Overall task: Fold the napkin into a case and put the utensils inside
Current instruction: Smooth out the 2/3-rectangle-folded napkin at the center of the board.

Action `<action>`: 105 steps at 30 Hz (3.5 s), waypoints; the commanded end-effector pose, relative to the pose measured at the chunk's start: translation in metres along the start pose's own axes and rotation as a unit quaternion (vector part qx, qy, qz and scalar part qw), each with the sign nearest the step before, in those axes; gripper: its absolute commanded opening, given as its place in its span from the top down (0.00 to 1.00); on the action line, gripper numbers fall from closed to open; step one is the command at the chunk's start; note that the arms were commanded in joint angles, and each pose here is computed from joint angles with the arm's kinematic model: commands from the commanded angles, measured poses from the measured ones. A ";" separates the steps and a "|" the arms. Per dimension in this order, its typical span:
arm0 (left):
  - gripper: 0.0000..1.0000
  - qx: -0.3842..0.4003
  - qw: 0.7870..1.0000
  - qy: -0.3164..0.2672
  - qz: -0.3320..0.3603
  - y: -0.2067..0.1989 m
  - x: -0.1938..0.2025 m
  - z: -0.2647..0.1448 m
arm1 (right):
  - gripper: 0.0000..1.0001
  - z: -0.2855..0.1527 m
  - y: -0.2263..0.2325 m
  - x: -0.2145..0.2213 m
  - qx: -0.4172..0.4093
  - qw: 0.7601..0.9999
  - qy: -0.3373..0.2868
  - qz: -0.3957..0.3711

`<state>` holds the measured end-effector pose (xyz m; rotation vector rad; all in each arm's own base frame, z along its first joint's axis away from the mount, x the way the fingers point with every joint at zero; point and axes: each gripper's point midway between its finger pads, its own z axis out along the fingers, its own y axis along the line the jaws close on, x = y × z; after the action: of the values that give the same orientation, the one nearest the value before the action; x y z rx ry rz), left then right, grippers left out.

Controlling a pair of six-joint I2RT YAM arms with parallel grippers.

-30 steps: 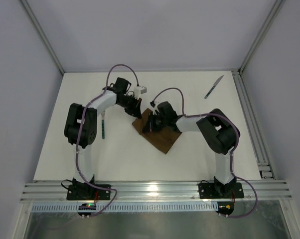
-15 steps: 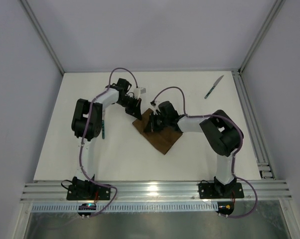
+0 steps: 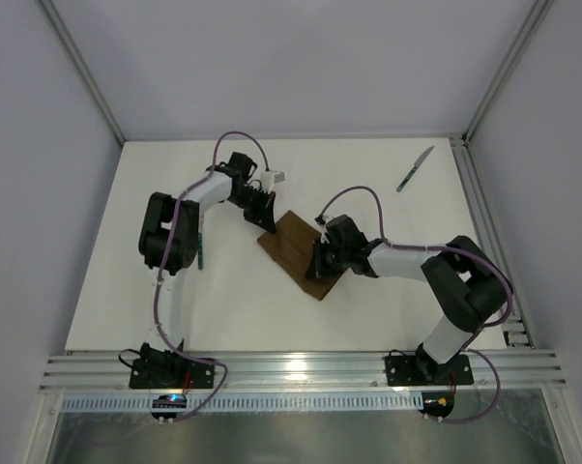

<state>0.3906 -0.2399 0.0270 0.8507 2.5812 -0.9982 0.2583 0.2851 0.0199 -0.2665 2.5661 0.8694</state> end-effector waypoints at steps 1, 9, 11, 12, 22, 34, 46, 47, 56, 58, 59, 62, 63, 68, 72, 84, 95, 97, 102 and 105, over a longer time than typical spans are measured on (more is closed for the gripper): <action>1.00 -0.032 0.999 0.006 0.009 0.005 0.004 -0.006 | 0.96 -0.019 -0.030 0.033 0.071 0.997 0.035 0.024; 0.97 -0.033 0.999 0.005 0.019 0.000 0.004 -0.013 | 0.96 -0.050 -0.045 0.045 0.099 0.995 0.023 0.025; 0.83 -0.034 0.999 -0.004 0.024 -0.002 0.000 -0.016 | 0.96 -0.051 -0.047 0.043 0.101 0.994 0.023 0.024; 0.78 -0.036 0.999 -0.009 0.027 -0.003 -0.002 -0.018 | 0.96 -0.049 -0.049 0.045 0.102 0.994 0.026 0.024; 0.57 -0.029 0.994 -0.076 0.077 -0.031 -0.040 -0.074 | 0.96 -0.043 -0.054 0.043 0.101 0.994 0.033 0.020; 0.57 -0.024 0.995 0.010 0.092 -0.021 0.042 -0.059 | 0.96 -0.039 -0.055 0.036 0.087 0.996 0.036 0.009; 0.52 -0.035 0.991 0.019 0.128 -0.015 0.030 -0.033 | 0.96 -0.036 -0.055 0.030 0.067 0.997 0.038 0.002; 0.52 -0.036 0.991 0.022 0.127 -0.013 0.029 -0.030 | 0.96 -0.036 -0.055 0.031 0.065 0.997 0.038 0.001; 0.87 -0.026 0.996 0.020 0.083 -0.011 0.019 -0.019 | 0.96 -0.042 -0.039 0.008 0.039 0.998 0.023 -0.044; 0.98 -0.024 0.997 0.020 0.076 -0.012 0.018 -0.018 | 0.96 -0.051 -0.033 -0.003 0.038 0.997 0.006 -0.064; 1.00 -0.023 0.997 0.021 0.069 -0.013 0.018 -0.018 | 0.94 -0.055 -0.030 -0.012 0.040 0.997 -0.005 -0.072; 1.00 -0.016 0.998 0.024 0.056 -0.014 0.019 -0.016 | 0.86 -0.072 -0.020 -0.035 0.047 0.994 -0.039 -0.093; 1.00 -0.013 0.998 0.024 0.053 -0.015 0.019 -0.015 | 0.84 -0.076 -0.016 -0.041 0.047 0.993 -0.049 -0.096; 1.00 0.006 0.999 0.026 0.046 -0.024 0.020 -0.017 | 0.65 -0.075 0.008 -0.082 0.019 0.987 -0.109 -0.120; 1.00 0.004 0.999 0.022 0.044 -0.027 0.015 -0.020 | 0.62 -0.052 0.022 -0.107 -0.013 0.984 -0.133 -0.120; 1.00 0.006 0.999 0.031 0.023 -0.025 0.023 -0.013 | 0.51 0.016 0.038 -0.118 -0.032 0.984 -0.126 -0.119; 0.95 0.009 0.999 0.030 0.024 -0.027 0.023 -0.015 | 0.92 0.045 0.010 -0.104 0.006 0.993 -0.094 -0.071; 0.89 0.013 0.999 0.029 0.025 -0.029 0.022 -0.015 | 0.94 0.047 0.008 -0.105 0.006 0.994 -0.090 -0.065; 0.65 0.001 0.999 0.018 0.040 -0.031 0.015 -0.024 | 0.96 0.058 -0.009 -0.091 0.011 0.998 -0.051 -0.032; 0.59 -0.033 0.997 0.000 0.064 -0.030 0.003 -0.039 | 0.96 0.058 -0.014 -0.084 0.009 0.999 -0.042 -0.024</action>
<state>0.3569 -0.2282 0.0347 0.9614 2.6108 -0.9410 0.3577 0.3216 0.0240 -0.3177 2.4233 0.8442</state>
